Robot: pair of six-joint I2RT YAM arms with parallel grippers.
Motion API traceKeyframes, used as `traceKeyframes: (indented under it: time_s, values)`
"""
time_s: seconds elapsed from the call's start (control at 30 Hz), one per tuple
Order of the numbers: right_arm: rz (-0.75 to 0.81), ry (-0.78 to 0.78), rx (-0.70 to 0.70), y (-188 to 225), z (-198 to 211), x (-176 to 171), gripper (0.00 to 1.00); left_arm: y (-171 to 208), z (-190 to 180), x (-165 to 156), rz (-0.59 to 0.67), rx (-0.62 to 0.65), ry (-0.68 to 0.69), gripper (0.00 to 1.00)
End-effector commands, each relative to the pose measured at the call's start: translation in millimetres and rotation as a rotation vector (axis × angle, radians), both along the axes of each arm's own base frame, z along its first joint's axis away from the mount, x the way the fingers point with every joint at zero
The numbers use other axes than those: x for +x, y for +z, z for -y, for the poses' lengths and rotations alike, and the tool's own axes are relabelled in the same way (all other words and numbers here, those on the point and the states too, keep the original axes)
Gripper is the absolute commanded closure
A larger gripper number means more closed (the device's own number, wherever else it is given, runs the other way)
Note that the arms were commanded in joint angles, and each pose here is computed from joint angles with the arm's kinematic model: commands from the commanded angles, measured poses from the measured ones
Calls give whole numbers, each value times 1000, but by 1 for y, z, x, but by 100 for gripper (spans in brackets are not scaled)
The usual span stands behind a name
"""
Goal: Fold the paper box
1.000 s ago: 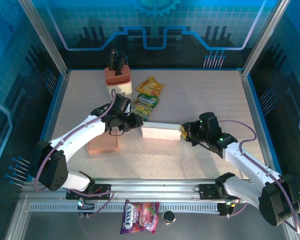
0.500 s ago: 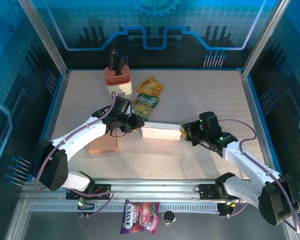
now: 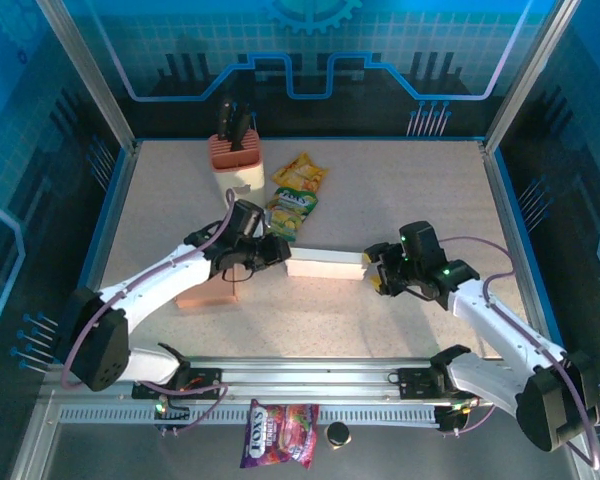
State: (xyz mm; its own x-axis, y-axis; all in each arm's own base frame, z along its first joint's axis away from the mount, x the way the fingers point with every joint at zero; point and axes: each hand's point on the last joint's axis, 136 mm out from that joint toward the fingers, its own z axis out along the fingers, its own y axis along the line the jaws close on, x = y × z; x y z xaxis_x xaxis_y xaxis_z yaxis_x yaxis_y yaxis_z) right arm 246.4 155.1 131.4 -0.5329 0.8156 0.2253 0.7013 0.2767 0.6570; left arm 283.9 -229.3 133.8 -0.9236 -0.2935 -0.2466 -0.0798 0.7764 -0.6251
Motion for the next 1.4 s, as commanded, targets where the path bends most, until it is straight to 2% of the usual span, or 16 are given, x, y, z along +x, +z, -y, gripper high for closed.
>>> traceKeyframes:
  time_s: [0.0, 0.17, 0.4, 0.57, 0.63, 0.67, 0.7, 0.73, 0.87, 0.9, 0.97, 1.07, 1.17, 1.27, 1.37]
  values:
    - [8, -4, 26, 15, 7, -6, 37, -31, -13, -30, -59, 110, -26, 76]
    - [5, 28, 23, 20, 16, -22, 37, -35, -8, -47, -30, 96, -23, 75]
    - [16, 157, -118, 6, 35, -38, 44, -47, -1, -63, -72, 46, -13, 73]
    - [75, 313, -250, 2, 42, -41, 46, -16, 0, -48, -8, 32, 0, 64]
    - [113, 375, -308, 6, 46, -41, 44, 1, -1, -35, 16, -1, 5, 58]
    - [132, 403, -347, 10, 49, -40, 38, 9, -3, -27, 27, -23, 13, 56]
    - [155, 426, -397, 15, 55, -39, 3, 19, -8, -19, 48, -42, 30, 48]
    - [172, 439, -451, 20, 61, -38, 0, 28, -16, -10, 76, -57, 52, 2]
    - [276, 438, -659, 45, 89, -30, 0, 58, -62, 16, 200, -52, 192, 1]
    - [342, 422, -715, 63, 95, -25, 0, 66, -77, 20, 236, -42, 233, 1]
    - [372, 338, -842, 77, 119, -21, 0, 76, -111, 25, 294, 28, 335, 1]
    - [356, 159, -1077, 81, 167, -17, 0, 82, -174, 21, 364, 256, 555, 1]
    - [516, 138, -1259, 80, 177, 5, 0, 78, -234, 5, 377, 503, 792, 1]
    - [585, 176, -1414, 61, 182, 22, 0, 81, -249, 12, 491, 700, 731, 1]
    - [626, 240, -1442, 43, 174, 37, 0, 75, -256, 25, 598, 868, 633, 1]
